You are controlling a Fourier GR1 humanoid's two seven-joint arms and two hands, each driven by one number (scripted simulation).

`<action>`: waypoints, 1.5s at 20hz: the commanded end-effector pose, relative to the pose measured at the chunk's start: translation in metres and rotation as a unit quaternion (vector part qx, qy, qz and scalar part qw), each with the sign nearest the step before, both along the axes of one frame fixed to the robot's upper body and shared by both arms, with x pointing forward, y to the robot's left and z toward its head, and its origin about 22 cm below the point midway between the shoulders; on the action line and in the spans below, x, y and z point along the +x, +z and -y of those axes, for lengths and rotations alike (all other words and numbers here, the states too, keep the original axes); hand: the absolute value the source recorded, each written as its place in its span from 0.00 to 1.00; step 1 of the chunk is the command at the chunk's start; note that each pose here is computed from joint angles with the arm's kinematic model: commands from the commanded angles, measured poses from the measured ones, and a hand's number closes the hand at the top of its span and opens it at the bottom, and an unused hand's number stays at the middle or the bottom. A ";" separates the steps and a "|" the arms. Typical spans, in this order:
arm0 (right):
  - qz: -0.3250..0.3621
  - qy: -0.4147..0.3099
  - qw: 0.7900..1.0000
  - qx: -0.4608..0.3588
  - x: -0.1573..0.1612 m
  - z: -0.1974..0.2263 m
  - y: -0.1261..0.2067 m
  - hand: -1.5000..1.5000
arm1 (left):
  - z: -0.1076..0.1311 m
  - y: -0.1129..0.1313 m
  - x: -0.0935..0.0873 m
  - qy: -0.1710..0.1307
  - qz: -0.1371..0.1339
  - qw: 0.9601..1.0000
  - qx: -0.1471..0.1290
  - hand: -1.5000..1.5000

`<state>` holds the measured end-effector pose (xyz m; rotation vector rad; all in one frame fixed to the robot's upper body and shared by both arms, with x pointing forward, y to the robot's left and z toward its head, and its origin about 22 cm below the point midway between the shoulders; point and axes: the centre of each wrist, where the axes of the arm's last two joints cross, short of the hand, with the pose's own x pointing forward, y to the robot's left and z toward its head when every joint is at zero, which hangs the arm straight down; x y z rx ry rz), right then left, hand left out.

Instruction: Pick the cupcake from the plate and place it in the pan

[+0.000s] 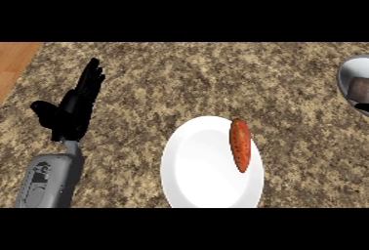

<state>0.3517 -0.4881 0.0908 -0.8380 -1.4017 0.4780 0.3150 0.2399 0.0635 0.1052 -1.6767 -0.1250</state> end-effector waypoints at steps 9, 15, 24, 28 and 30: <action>0.112 0.018 0.985 0.128 -0.015 0.016 -0.007 0.00 | -0.008 -0.006 -0.005 0.016 -0.008 1.000 -0.006 0.50; 0.139 0.042 0.961 0.236 -0.041 0.049 0.009 0.00 | -0.025 -0.005 -0.007 0.032 -0.009 0.999 0.003 0.50; 0.135 0.117 0.941 0.286 -0.113 0.106 0.019 0.00 | -0.033 -0.011 -0.013 0.050 -0.020 0.999 0.002 0.50; 0.138 0.114 0.942 0.283 -0.146 0.125 0.025 0.00 | -0.043 -0.008 -0.020 0.049 -0.017 0.999 0.007 0.50; 0.137 0.110 0.944 0.280 -0.149 0.129 0.032 0.00 | -0.029 -0.018 -0.019 0.058 -0.023 0.998 0.001 0.50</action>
